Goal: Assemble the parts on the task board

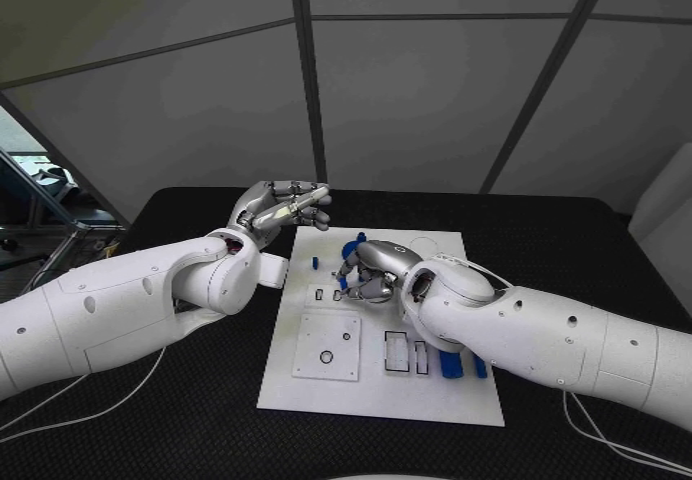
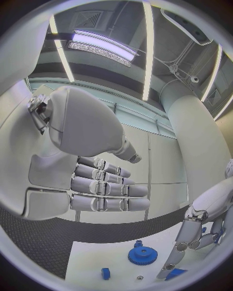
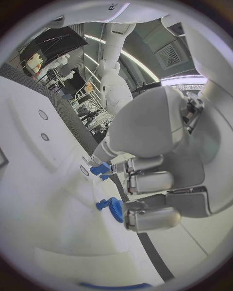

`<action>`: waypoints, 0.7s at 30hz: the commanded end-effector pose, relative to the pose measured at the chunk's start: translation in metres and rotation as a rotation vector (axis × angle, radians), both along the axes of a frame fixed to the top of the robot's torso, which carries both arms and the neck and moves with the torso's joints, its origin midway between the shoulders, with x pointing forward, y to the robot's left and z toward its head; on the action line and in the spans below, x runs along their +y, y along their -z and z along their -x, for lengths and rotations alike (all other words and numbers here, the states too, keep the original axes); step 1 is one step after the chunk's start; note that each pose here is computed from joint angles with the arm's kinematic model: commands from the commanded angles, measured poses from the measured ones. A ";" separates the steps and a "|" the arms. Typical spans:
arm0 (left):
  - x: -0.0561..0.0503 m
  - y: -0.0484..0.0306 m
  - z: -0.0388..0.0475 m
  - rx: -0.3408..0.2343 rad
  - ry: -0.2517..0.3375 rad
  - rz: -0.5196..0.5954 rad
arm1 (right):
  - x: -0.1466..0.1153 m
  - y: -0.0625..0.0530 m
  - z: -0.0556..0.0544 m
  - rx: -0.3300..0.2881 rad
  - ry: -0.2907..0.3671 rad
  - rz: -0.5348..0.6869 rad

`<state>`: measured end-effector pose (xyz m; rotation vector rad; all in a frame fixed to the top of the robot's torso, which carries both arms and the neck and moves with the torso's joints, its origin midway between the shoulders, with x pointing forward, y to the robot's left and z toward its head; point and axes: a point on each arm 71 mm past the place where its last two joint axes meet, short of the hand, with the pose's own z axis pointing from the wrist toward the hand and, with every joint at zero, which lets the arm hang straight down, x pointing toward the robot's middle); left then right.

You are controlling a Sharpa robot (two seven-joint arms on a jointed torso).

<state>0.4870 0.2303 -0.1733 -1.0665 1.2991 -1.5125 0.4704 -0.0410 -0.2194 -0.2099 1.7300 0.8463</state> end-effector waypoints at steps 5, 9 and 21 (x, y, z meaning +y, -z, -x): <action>-0.002 -0.0013 -0.0006 -0.002 0.013 0.010 | 0.000 0.004 0.000 -0.013 0.013 0.058; -0.002 -0.0012 -0.0008 -0.002 0.012 0.010 | 0.000 0.007 0.000 -0.006 0.012 0.069; -0.002 -0.0013 -0.0006 -0.001 0.011 0.009 | 0.001 0.013 0.003 0.013 -0.009 0.096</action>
